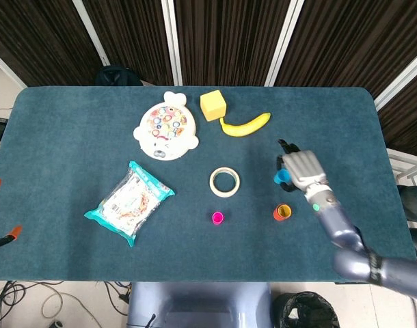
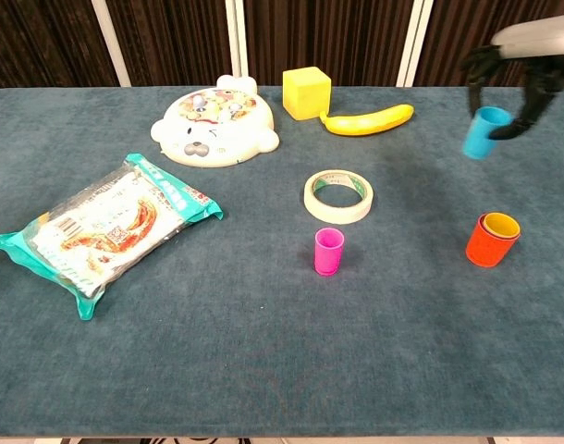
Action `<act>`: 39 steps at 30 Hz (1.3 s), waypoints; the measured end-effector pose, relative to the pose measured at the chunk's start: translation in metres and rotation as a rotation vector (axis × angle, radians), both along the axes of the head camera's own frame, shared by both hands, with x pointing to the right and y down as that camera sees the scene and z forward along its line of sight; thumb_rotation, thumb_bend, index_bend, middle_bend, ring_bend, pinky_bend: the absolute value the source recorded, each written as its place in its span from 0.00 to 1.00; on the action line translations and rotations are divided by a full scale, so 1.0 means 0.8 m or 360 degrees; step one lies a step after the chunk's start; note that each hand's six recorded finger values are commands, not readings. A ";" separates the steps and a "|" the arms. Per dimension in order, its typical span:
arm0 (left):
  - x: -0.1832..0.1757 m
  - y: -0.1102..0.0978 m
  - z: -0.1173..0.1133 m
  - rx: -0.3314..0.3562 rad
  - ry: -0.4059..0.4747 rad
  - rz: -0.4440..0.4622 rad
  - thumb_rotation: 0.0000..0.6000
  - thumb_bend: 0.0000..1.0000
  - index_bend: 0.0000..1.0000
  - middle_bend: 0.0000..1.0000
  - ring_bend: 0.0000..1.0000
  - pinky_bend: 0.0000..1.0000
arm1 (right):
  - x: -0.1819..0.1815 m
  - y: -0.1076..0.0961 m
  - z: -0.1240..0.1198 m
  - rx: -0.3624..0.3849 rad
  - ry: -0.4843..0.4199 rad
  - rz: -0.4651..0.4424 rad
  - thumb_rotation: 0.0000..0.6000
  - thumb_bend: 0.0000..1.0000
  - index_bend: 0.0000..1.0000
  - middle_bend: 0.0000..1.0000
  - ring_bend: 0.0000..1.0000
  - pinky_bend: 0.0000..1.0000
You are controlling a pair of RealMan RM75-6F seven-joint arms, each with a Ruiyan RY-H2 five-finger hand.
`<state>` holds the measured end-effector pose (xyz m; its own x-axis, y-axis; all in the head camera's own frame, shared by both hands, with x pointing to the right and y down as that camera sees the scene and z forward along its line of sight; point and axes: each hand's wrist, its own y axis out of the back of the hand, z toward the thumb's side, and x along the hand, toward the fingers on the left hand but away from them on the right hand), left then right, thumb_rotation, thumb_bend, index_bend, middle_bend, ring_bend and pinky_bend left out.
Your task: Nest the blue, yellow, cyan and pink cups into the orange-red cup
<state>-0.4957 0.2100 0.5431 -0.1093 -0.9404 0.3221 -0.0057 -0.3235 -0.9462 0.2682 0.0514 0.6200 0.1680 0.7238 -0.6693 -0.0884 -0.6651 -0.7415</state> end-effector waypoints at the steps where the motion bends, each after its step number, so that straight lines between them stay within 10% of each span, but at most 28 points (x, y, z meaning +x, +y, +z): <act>1: 0.000 0.000 0.000 0.0000 0.0000 0.0001 1.00 0.13 0.06 0.02 0.00 0.00 | 0.006 0.007 -0.003 0.0002 -0.0003 -0.0001 1.00 0.39 0.51 0.03 0.14 0.54; 18: 0.001 0.000 0.003 -0.0009 0.0000 0.0002 1.00 0.13 0.06 0.02 0.00 0.00 | 0.048 0.090 -0.025 -0.0009 -0.0070 -0.0055 1.00 0.39 0.52 0.03 0.14 0.73; 39: 0.000 -0.001 0.005 -0.0015 0.0001 -0.0001 1.00 0.13 0.06 0.02 0.00 0.00 | 0.018 0.089 0.001 -0.0040 -0.0119 -0.0090 1.00 0.39 0.52 0.03 0.14 0.86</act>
<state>-0.4957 0.2095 0.5467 -0.1098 -0.9373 0.3309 -0.0065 -0.3322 -0.9432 0.2825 0.1223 0.6209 0.2584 0.6949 -0.6711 -0.0713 -0.6791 -0.7306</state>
